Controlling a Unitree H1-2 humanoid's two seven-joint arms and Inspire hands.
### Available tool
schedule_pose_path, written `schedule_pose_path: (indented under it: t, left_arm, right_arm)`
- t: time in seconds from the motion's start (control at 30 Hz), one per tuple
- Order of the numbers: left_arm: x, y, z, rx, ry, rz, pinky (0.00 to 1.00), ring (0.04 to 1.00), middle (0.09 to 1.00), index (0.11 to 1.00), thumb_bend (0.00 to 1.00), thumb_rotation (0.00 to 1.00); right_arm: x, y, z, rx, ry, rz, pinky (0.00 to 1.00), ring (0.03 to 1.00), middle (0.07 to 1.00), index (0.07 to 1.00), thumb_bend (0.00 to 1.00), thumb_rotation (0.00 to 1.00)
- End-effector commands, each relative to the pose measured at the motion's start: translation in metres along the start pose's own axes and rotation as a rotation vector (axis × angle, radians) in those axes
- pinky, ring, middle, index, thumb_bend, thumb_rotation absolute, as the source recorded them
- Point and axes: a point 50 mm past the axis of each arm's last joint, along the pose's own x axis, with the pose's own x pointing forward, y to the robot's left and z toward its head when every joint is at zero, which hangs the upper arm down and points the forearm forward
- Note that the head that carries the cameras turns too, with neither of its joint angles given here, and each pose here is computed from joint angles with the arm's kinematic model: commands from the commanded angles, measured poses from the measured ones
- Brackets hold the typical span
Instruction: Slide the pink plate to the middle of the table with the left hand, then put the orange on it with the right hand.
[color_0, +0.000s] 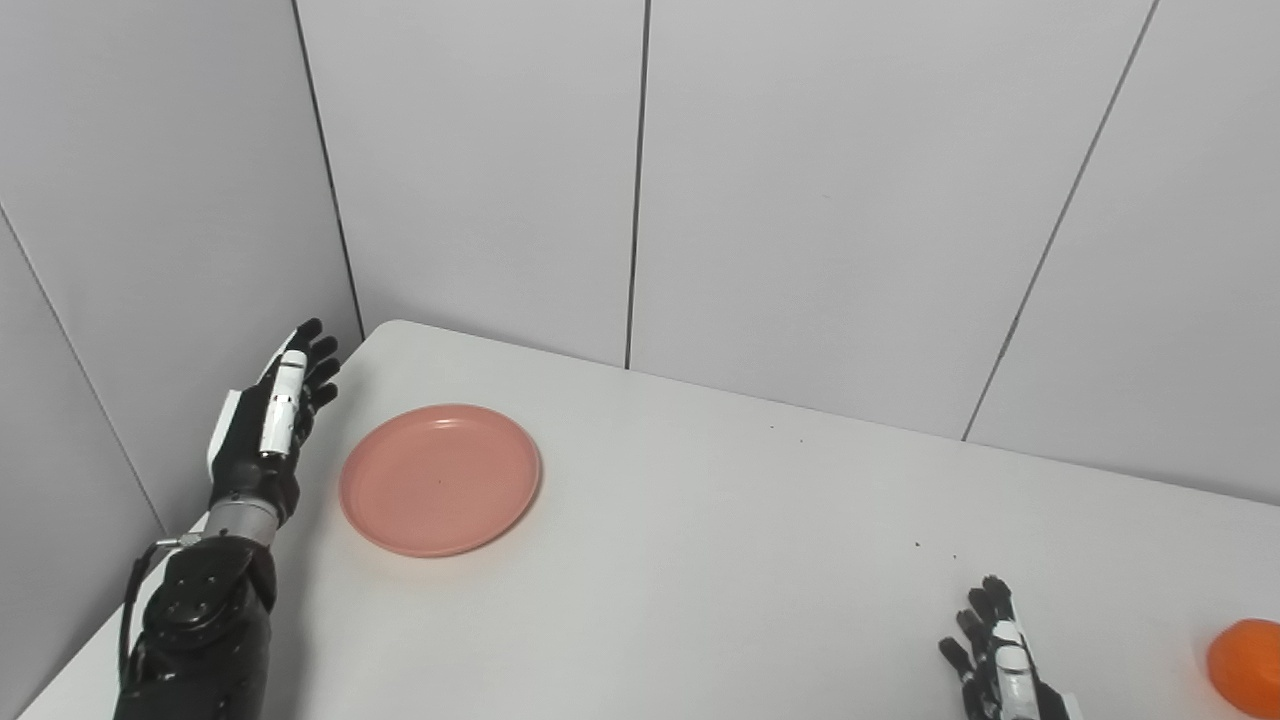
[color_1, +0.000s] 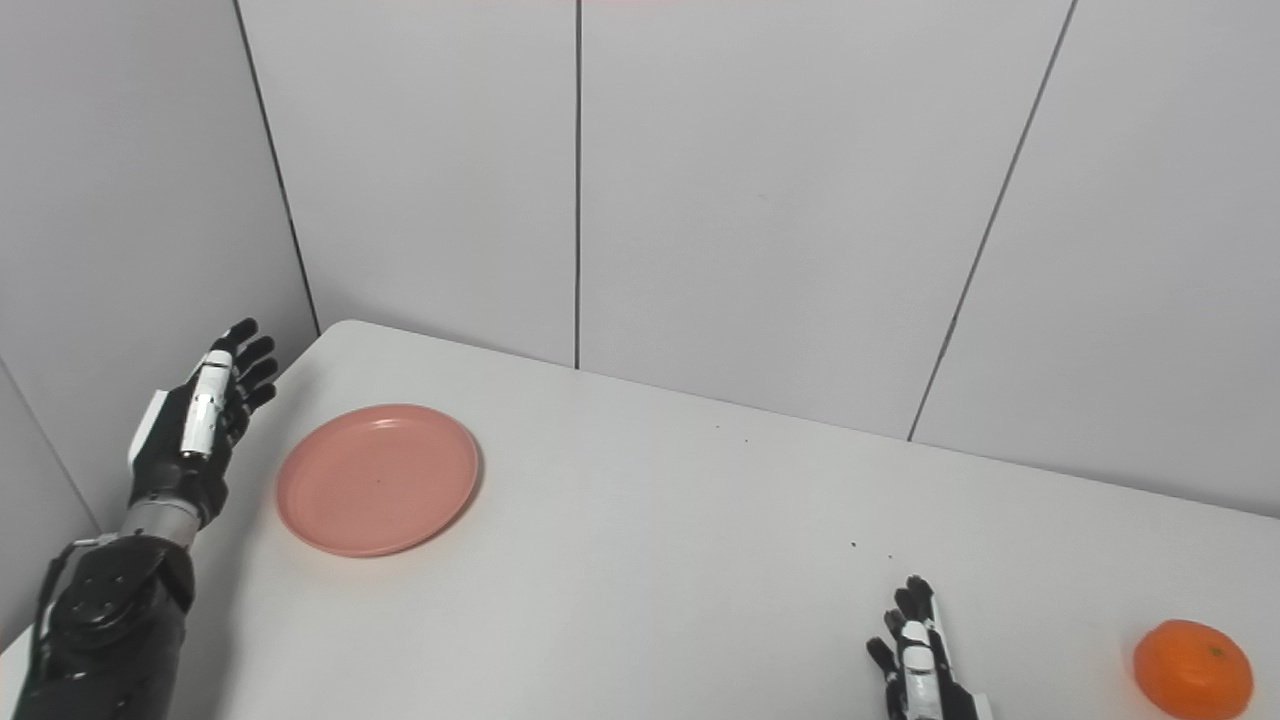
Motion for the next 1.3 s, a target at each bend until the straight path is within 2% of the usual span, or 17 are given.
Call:
schedule_pose_path:
  t: [0.0,0.3,0.77,0.9,1.13,1.2,1.27]
  left_arm:
    - [0.007,0.004,0.014,0.006,-0.090,0.008,0.91,0.912,0.908,0.897,0.28,1.00]
    - [0.011,0.012,-0.005,-0.009,-0.052,0.016,0.89,0.904,0.902,0.889,0.30,1.00]
    - [0.011,0.014,-0.024,-0.059,-0.022,0.013,0.87,0.892,0.891,0.872,0.33,0.88]
    - [0.011,0.012,-0.026,-0.051,-0.011,0.011,0.89,0.904,0.900,0.880,0.32,0.93]
    - [0.011,0.012,-0.033,-0.045,0.014,0.022,0.90,0.912,0.909,0.888,0.31,0.95]
    - [0.011,0.013,-0.035,-0.048,0.029,0.022,0.89,0.908,0.906,0.885,0.33,0.93]
    - [0.011,0.013,-0.037,-0.050,0.039,0.013,0.91,0.920,0.919,0.903,0.35,0.97]
  right_arm:
    - [0.002,-0.002,0.010,-0.005,-0.027,0.005,1.00,1.000,1.000,1.000,0.16,1.00]
    - [0.002,-0.003,0.010,-0.003,-0.030,0.001,1.00,1.000,1.000,1.000,0.14,1.00]
    - [0.003,-0.006,0.010,-0.012,-0.039,0.005,1.00,1.000,1.000,1.000,0.15,1.00]
    - [0.003,-0.007,0.011,-0.015,-0.036,0.003,1.00,1.000,1.000,1.000,0.17,1.00]
    - [0.003,-0.007,0.012,-0.012,-0.035,0.001,1.00,1.000,1.000,1.000,0.16,1.00]
    - [0.003,-0.007,0.012,-0.011,-0.033,0.001,1.00,1.000,1.000,1.000,0.15,1.00]
    - [0.002,-0.007,0.012,-0.010,-0.032,0.002,1.00,1.000,1.000,1.000,0.16,1.00]
